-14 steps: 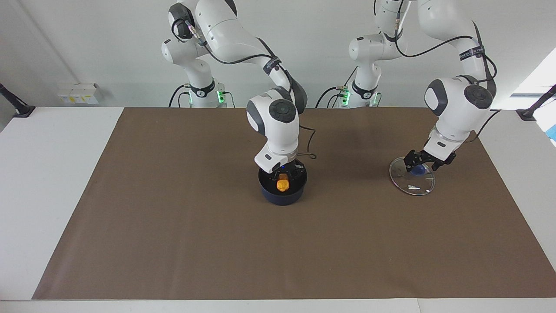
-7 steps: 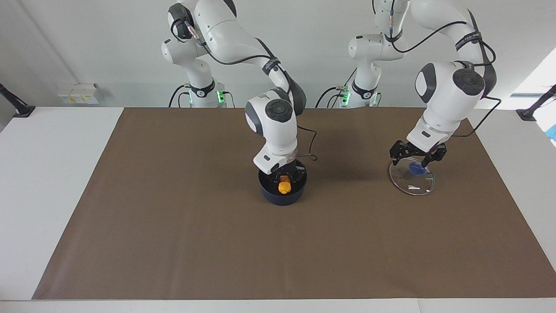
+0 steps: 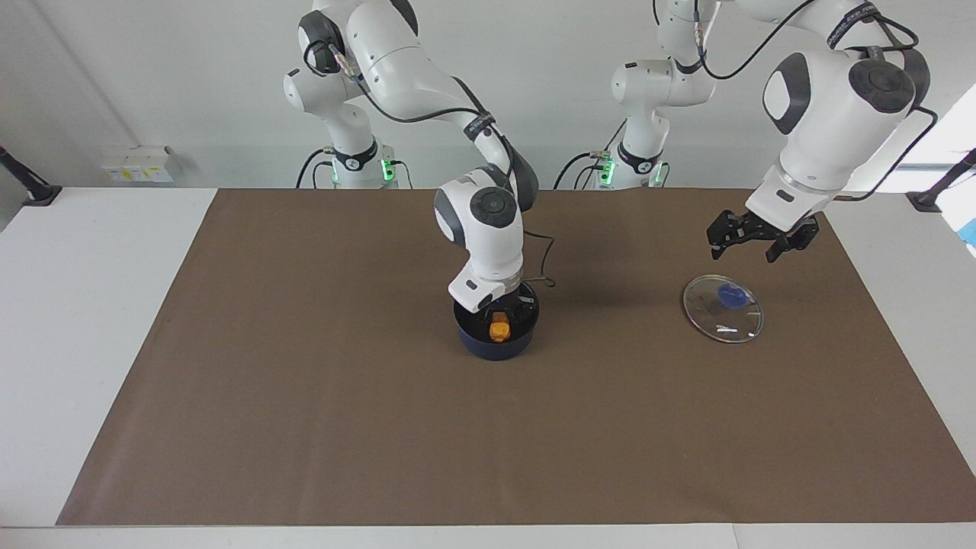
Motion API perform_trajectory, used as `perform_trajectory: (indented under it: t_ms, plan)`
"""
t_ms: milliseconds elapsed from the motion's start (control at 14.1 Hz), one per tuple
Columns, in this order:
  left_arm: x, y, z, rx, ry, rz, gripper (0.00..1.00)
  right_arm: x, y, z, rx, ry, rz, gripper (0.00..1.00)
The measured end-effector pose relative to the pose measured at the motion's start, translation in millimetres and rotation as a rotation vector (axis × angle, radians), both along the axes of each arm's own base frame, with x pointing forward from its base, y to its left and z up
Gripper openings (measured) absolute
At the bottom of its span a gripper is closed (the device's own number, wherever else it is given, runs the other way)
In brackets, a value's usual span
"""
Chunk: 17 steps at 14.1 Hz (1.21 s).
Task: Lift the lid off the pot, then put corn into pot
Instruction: 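Set the lid down with the left gripper while the right gripper holds the corn, then lower the corn into the pot and open the right gripper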
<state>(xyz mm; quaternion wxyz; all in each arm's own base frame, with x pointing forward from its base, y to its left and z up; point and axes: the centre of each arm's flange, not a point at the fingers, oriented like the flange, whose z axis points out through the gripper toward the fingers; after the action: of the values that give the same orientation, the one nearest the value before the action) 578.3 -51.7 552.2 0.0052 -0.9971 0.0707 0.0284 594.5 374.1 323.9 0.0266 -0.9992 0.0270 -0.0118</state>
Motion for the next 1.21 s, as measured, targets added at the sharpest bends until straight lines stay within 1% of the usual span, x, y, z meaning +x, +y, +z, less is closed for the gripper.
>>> perform_trajectory:
  t_ms: [71,142,213,284,498,711,853,1066,1209]
  plan:
    - [-1.9,2.8,6.1,0.002,0.014,0.004,1.00,-0.6,-0.4,-1.4,-0.002,0.003,0.000,0.41]
    - [-4.5,4.7,13.1,0.003,0.032,0.007,1.00,-1.2,-0.8,-2.9,-0.003,0.005,0.000,0.49]
    - [-7.2,5.6,22.2,0.005,0.046,0.008,1.00,-1.8,-1.1,-4.2,-0.005,0.008,0.000,0.59]
    - [-8.8,6.3,31.8,0.005,0.048,0.010,1.00,-2.0,-1.2,-4.6,-0.005,0.008,0.000,0.71]
    - [-9.1,14.9,41.0,0.003,0.042,0.014,1.00,1.5,-4.1,2.3,-0.002,-0.003,-0.005,1.00]
    - [-9.0,19.7,40.6,0.003,0.044,0.017,1.00,13.2,-13.9,34.4,0.016,-0.046,-0.026,1.00]
    - [-9.0,19.6,40.6,0.003,0.044,0.016,1.00,19.2,-31.6,72.2,0.022,-0.066,-0.051,1.00]
    - [-9.0,19.5,40.6,0.003,0.045,0.013,1.00,20.0,-79.7,138.5,0.018,-0.055,-0.105,1.00]
    - [-9.1,19.3,40.6,0.002,0.045,0.009,1.00,16.8,-120.6,178.6,0.012,-0.040,-0.101,1.00]
